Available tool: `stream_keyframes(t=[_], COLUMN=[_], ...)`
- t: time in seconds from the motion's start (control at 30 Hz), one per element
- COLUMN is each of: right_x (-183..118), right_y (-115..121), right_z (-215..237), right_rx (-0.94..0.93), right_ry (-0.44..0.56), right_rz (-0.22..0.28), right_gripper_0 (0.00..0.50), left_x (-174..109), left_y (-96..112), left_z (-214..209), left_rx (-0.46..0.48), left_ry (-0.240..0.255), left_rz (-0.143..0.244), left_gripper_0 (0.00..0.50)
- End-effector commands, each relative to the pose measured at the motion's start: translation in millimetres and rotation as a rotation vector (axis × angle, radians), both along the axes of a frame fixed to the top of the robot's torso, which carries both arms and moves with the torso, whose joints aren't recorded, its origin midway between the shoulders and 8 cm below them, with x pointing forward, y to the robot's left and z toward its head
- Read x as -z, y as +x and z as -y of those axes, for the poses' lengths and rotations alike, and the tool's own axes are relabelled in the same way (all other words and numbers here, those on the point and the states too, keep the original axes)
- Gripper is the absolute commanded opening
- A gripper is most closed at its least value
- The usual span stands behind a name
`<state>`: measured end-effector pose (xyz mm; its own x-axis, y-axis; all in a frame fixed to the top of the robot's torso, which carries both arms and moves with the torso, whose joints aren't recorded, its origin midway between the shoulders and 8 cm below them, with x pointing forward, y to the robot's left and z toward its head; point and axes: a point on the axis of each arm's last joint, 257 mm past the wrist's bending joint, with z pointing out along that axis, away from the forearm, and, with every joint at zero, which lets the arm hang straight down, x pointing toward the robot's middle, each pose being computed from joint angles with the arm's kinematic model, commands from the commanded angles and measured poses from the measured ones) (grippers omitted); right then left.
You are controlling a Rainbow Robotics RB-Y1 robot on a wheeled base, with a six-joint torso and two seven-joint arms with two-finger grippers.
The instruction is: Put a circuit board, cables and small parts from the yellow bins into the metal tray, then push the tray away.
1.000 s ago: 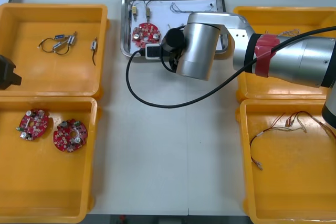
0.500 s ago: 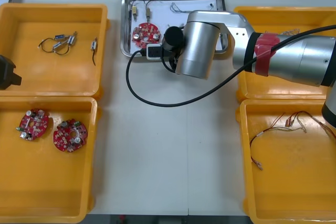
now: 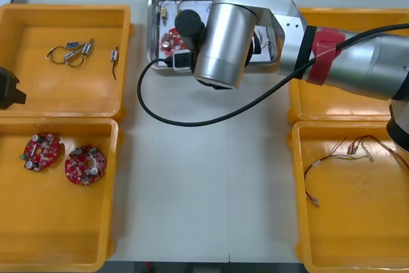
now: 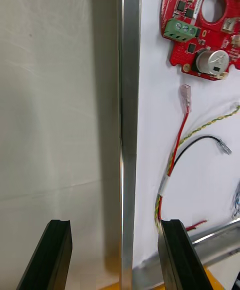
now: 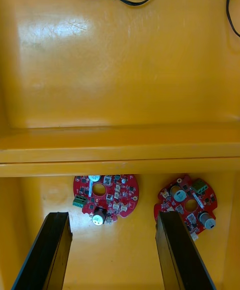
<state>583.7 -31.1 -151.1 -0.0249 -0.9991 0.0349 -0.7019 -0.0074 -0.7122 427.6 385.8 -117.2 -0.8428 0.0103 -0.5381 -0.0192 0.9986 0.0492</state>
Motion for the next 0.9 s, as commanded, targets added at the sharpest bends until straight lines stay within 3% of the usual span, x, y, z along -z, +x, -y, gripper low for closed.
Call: stream_keyframes(t=[0.03,0.3,0.77,0.9], right_x=[-38,-43,-45,-41], right_y=[-21,-57,-104,-118], right_z=[-24,-5,71,95], right_rx=[0.017,0.182,0.539,0.655], right_ry=[0.112,0.261,0.491,0.564], right_rz=[-0.035,-0.155,-0.173,-0.203], right_gripper_0=[0.500,0.500,0.500,0.500], left_x=[-10,-10,-10,-10], left_y=[-8,-8,-8,-8], left_z=[-18,-18,-18,-18], left_rx=[-0.085,-0.085,-0.085,-0.085], left_ry=[0.007,0.007,0.007,0.007], left_rz=[0.019,0.019,0.019,0.019], left_gripper_0=[0.500,0.500,0.500,0.500])
